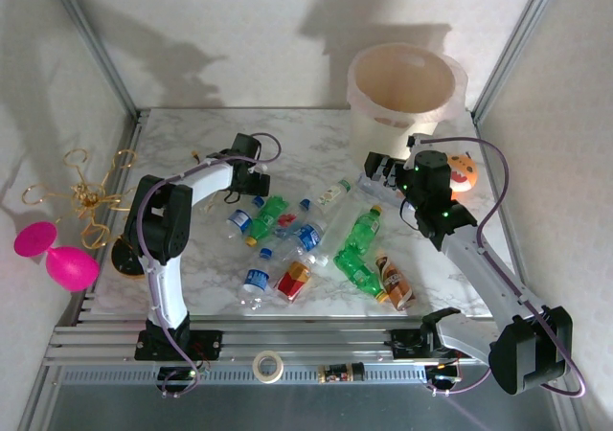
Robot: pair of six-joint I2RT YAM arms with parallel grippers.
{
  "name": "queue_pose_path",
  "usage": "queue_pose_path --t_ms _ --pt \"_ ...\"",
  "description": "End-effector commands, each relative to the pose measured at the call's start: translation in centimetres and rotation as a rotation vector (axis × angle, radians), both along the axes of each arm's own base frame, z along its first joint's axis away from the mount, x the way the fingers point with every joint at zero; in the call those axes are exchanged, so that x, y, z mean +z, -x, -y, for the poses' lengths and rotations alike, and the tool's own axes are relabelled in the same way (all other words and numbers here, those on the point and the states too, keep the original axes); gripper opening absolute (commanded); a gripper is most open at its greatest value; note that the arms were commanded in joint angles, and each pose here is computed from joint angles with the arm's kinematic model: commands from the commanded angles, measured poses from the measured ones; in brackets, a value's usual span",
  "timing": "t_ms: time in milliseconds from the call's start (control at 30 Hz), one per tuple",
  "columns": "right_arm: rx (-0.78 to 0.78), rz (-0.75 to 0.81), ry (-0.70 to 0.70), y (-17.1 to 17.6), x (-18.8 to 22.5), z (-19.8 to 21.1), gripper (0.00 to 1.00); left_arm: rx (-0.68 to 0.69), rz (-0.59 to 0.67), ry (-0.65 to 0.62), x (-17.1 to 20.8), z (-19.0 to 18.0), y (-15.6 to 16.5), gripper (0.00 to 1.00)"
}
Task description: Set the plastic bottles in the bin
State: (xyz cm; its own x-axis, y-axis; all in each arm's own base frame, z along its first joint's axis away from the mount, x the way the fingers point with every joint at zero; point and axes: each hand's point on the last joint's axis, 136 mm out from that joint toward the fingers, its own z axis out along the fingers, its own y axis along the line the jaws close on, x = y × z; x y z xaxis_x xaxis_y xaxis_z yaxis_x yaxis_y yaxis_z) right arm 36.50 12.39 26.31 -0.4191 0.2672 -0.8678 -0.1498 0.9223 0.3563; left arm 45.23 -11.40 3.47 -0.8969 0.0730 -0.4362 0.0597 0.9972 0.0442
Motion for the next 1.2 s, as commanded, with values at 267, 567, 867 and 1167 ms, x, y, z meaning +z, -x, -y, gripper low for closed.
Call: queue_pose_path --t_ms 267,567,867,1167 --pt "-0.017 0.015 -0.009 0.2 0.7 0.2 0.99 -0.050 0.075 -0.072 2.3 -0.1 -2.5 0.63" --pt "0.026 0.011 -0.033 0.0 0.7 -0.7 0.99 -0.031 0.213 -0.046 7.7 0.1 -4.2 0.52" --pt "0.217 0.048 -0.160 0.7 2.6 -4.4 0.99 -0.223 0.427 0.317 16.4 7.7 -1.2 0.50" --pt "0.460 0.083 -0.331 1.9 5.2 -8.8 0.97 -0.490 0.637 0.558 21.9 16.1 6.6 0.50"
